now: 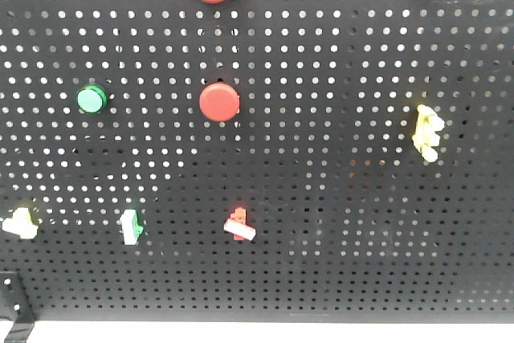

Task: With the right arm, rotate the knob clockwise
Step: 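Raise the right gripper up to the small silver knob with black lever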

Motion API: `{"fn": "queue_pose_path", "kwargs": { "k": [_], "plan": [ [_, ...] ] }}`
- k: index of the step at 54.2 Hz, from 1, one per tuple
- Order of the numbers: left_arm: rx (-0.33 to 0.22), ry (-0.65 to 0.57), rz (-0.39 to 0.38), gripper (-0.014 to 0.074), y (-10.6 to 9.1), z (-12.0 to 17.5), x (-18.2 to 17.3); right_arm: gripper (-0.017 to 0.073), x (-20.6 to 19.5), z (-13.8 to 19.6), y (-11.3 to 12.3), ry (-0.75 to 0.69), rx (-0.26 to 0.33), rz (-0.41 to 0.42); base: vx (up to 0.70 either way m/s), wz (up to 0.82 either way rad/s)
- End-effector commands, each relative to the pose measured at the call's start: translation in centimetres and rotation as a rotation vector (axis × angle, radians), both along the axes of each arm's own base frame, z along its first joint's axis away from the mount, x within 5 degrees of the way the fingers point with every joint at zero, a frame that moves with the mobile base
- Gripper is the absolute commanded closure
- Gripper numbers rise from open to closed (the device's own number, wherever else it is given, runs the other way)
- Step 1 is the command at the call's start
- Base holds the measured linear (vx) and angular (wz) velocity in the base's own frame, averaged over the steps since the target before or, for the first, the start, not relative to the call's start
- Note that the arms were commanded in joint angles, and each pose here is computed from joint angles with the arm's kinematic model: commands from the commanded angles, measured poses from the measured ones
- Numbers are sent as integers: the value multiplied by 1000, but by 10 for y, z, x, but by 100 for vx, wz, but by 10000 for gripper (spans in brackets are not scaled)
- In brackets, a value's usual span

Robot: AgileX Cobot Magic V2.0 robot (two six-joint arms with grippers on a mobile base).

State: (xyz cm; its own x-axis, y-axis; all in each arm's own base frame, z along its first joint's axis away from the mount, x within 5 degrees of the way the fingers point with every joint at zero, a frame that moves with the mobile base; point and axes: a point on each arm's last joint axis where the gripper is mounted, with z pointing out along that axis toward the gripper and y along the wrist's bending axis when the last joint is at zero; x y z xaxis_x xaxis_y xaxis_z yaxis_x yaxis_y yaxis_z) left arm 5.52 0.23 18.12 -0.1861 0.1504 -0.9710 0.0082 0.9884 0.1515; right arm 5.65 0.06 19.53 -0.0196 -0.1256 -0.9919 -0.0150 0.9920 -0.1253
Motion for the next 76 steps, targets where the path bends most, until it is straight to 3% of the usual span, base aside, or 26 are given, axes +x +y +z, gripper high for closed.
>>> {"fn": "queue_pose_path", "kwargs": {
  "k": [1, 16, 17, 22, 27, 35, 55, 66, 76],
  "plan": [
    [-9, -67, -13, 600, -1, -1, 1, 568, 0, 3, 0, -70, -12, -4, 3, 1],
    [-9, -67, -13, 600, -1, -1, 1, 568, 0, 4, 0, -80, -12, -4, 0, 0],
    [-9, -67, -13, 600, -1, -1, 1, 568, -1, 15, 0, -207, -9, -1, 0, 0],
    [-9, -67, -13, 600, -1, -1, 1, 568, -5, 32, 0, -342, 28, 3, 0, 0],
    [-9, -67, -13, 600, -1, -1, 1, 566, -12, 56, -1, -454, 82, 6, 0, 0],
    [-9, -67, -13, 600, -1, -1, 1, 562, -24, 112, -1, -577, 92, 12, 0, 0],
    [-9, -67, -13, 600, -1, -1, 1, 522, 9, 228, -1, -546, 89, 12, 0, 0],
    [-9, -67, -13, 600, -1, -1, 1, 440, 56, 250, 0, -467, 53, 1, 0, 0],
    [-9, -67, -13, 600, -1, -1, 1, 263, 80, 253, 0, -458, 47, -2, 0, 0]
  ]
}}
